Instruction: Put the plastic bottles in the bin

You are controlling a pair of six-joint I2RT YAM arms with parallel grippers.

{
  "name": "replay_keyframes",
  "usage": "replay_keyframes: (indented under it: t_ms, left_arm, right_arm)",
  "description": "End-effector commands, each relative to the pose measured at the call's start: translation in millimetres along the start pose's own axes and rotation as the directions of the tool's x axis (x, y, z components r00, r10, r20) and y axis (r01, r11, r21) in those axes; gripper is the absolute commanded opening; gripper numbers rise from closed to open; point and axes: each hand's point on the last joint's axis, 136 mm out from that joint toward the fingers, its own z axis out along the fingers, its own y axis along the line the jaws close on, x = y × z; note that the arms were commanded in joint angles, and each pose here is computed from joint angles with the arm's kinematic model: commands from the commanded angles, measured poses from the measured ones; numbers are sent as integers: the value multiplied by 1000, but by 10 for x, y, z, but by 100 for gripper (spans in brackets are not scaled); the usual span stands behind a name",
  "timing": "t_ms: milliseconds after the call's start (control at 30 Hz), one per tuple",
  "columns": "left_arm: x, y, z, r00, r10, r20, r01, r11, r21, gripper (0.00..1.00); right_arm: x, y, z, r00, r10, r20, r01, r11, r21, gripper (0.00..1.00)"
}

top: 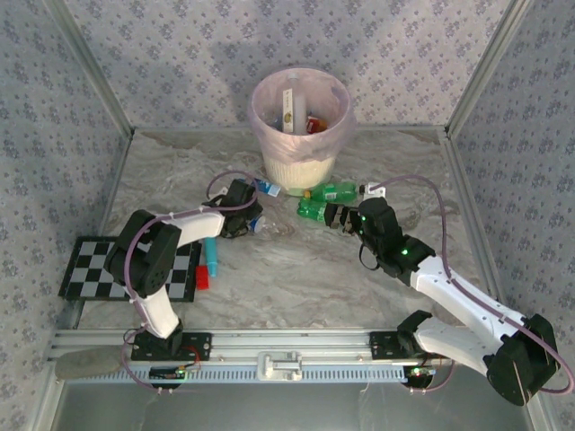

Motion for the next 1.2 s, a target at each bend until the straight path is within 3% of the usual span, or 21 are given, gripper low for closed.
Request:
replay_keyframes:
  t_ms: [0,333,600,867,1167]
  left_arm:
    - [37,83,-12,1000,-6,-21,6,1000,-10,69]
    - [-143,-53,-291,999,14,47,-17,998,61,57]
    - [-433,-336,-931,977,122,177,-157,967,202,56]
    - [-727,-671,-1742,908,216,359,-340,881,328,57]
    - [-1046,-1273,-2496,779,310,545,-555,747,367,56]
  right_arm:
    - [52,-55,6,1000,12,-4,-12,1000,28,100]
    - [74,-61,17,1000,12,-5,-12,999,30,100]
    - [95,-43,65,1000,12,-9,-12,1000,26,100]
    - [129,27,169,999,8,-33,-7,1000,10,100]
    - [131,83,200,999,8,-47,-8,1000,-2,100]
